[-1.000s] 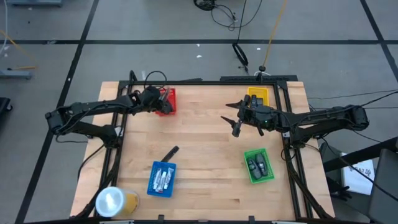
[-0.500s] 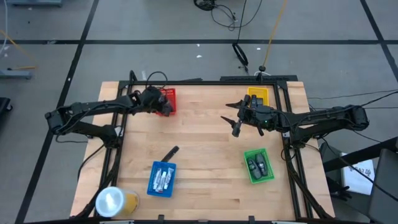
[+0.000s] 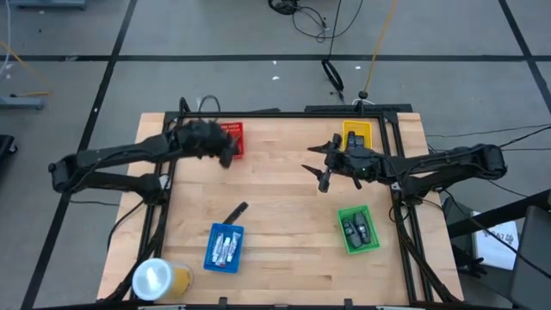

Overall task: Pick & Place Travel size toiletries
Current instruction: Put the black comb into the orange basket

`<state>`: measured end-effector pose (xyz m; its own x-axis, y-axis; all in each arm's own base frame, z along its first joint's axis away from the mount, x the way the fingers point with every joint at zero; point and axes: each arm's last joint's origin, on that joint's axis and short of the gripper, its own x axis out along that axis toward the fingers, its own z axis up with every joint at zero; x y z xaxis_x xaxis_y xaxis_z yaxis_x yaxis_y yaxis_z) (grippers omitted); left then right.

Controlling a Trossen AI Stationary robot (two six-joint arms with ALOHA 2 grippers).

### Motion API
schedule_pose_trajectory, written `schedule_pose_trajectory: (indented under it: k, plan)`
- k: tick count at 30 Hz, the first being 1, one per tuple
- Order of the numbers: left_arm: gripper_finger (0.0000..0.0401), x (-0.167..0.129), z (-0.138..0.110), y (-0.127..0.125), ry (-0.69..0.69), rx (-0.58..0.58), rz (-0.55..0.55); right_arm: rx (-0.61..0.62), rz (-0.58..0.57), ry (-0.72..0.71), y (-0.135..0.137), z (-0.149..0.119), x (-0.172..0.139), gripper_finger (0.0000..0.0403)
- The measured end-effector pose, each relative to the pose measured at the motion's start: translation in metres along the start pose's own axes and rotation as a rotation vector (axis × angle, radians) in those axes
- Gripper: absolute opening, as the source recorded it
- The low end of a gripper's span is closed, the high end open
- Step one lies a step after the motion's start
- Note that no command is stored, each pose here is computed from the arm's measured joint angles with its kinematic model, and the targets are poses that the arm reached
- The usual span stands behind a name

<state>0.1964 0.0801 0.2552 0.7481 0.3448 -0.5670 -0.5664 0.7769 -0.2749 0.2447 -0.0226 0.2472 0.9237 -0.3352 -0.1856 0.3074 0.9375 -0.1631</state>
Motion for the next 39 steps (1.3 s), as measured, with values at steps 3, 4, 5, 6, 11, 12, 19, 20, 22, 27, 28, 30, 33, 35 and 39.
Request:
schedule_pose_trajectory:
  k: [3,4,5,6,11,12,19,20,22,27,28,30,33,35,39]
  plan:
    - [0.0212,-0.006,-0.014,-0.025,0.075,0.110,-0.127,-0.002,-0.006,0.004,-0.001,-0.002,0.002,0.0265]
    - [0.0209,-0.008,-0.020,-0.033,0.109,0.125,-0.156,-0.001,-0.007,0.004,-0.001,-0.002,0.003,0.0265]
    - [0.0207,-0.010,-0.027,-0.040,0.154,0.118,-0.177,-0.001,-0.008,0.003,-0.001,-0.002,0.003,0.0265]
    - [0.0204,-0.011,-0.034,-0.045,0.202,0.099,-0.188,-0.002,-0.008,0.003,-0.001,-0.001,0.003,0.0265]
    - [0.0197,-0.007,-0.062,-0.070,0.371,0.056,-0.213,-0.002,-0.008,-0.003,-0.001,-0.001,0.002,0.0265]
    - [0.0195,-0.004,-0.067,-0.075,0.398,0.066,-0.216,-0.002,-0.008,-0.003,-0.001,-0.001,0.002,0.0265]
    - [0.0172,0.037,-0.097,-0.104,0.575,0.069,-0.378,0.004,-0.009,-0.024,-0.001,0.001,0.002,0.0265]
    - [0.0169,0.044,-0.100,-0.105,0.586,0.059,-0.392,0.004,-0.009,-0.025,-0.001,0.001,0.002,0.0265]
    - [0.0161,0.056,-0.107,-0.103,0.622,0.052,-0.362,0.004,-0.009,-0.025,-0.001,0.001,0.002,0.0265]
    - [0.0130,0.073,-0.115,-0.095,0.645,0.074,-0.270,0.004,-0.009,-0.026,-0.001,0.001,0.002,0.0265]
    - [0.0119,0.074,-0.115,-0.094,0.636,0.084,-0.265,0.004,-0.009,-0.025,-0.001,0.001,0.002,0.0265]
    - [0.0095,0.075,-0.113,-0.092,0.616,0.104,-0.258,0.004,-0.009,-0.025,-0.001,0.001,0.002,0.0265]
    - [0.0050,0.075,-0.113,-0.091,0.608,0.121,-0.236,0.004,-0.008,-0.023,-0.001,0.001,0.002,0.0265]
    - [0.0018,0.074,-0.115,-0.089,0.635,0.126,-0.219,0.004,-0.008,-0.025,-0.001,0.001,0.002,0.0265]
    - [0.0009,0.073,-0.118,-0.086,0.670,0.114,-0.178,0.004,-0.009,-0.025,-0.001,0.001,0.002,0.0265]
